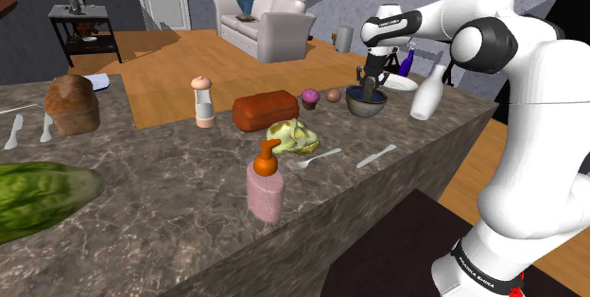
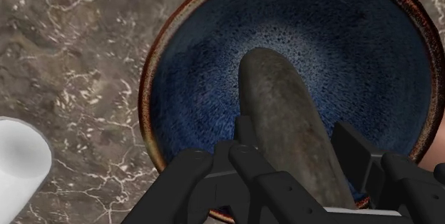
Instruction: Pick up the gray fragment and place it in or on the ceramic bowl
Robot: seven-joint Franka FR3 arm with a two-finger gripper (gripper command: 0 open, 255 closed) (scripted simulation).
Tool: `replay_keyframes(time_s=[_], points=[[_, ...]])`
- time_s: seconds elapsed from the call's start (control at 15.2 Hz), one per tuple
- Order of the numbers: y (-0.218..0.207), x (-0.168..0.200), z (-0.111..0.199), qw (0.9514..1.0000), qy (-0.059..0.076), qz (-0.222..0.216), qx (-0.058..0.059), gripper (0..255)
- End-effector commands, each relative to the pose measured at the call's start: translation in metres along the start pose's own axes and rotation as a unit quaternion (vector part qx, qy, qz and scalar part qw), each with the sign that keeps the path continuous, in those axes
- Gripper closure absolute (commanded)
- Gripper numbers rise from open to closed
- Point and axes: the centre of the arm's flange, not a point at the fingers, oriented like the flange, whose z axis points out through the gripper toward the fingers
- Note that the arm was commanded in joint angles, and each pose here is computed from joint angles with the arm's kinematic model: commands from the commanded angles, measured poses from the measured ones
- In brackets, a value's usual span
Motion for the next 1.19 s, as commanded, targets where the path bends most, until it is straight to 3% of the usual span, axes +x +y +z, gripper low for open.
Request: replay_keyframes(time_s=[0.0,0.33,0.59,1.12], points=[[0.0,0.0,0.0,1.0,0.0,0.0,0.0,0],[0.0,0.0,0.0,1.0,0.0,0.0,0.0,0],[0.0,0.0,-0.05,1.0,0.0,0.0,0.0,0],[0.0,0.0,-0.05,1.0,0.0,0.0,0.0,0]])
